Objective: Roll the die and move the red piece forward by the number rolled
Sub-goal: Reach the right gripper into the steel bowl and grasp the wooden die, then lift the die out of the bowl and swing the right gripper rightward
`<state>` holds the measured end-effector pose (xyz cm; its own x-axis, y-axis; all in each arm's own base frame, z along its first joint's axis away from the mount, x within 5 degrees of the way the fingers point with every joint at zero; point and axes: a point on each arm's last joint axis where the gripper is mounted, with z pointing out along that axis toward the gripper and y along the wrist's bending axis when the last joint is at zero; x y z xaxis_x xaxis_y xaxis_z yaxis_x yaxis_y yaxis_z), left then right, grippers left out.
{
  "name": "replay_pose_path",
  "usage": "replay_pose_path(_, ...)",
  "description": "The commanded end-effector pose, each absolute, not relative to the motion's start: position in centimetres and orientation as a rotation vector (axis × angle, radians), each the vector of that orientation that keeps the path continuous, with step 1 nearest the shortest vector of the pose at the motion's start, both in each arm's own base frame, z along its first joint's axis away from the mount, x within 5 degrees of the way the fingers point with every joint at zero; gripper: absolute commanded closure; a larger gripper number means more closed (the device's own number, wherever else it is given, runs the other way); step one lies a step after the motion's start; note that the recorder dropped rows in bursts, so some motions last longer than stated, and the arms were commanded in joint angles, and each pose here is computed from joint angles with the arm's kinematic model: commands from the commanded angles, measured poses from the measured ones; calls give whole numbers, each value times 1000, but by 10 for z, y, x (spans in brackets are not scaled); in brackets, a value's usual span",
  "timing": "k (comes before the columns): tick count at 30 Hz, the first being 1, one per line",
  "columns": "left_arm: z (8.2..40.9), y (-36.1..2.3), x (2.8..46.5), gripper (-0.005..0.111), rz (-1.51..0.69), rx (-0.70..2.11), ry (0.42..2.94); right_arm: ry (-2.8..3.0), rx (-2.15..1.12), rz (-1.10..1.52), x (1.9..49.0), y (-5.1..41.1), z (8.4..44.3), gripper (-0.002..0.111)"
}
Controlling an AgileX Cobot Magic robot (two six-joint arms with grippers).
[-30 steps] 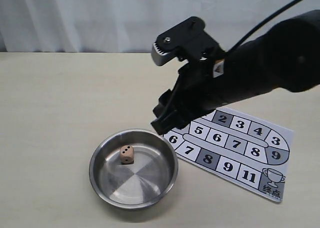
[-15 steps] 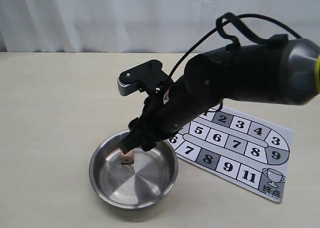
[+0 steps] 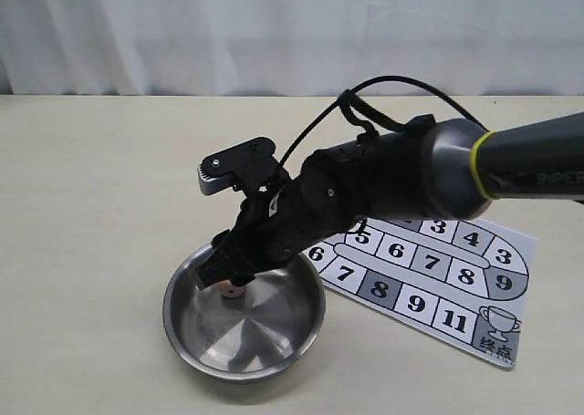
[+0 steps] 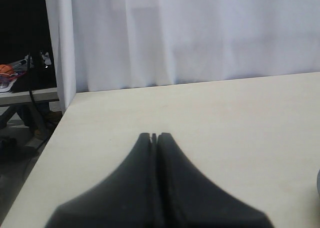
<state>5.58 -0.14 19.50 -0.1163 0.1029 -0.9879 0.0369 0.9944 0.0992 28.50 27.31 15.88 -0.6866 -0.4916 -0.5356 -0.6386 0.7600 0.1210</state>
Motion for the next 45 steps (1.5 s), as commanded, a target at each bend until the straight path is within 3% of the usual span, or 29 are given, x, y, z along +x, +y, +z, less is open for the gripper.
replay_pose_path(1, 195, -2, 56, 107, 49, 99, 1677, 2446, -823, 418, 290, 277, 151, 54)
replay_pose_path(45, 195, -2, 56, 107, 49, 99, 1677, 2520, -719, 438, 295, 281, 113, 54)
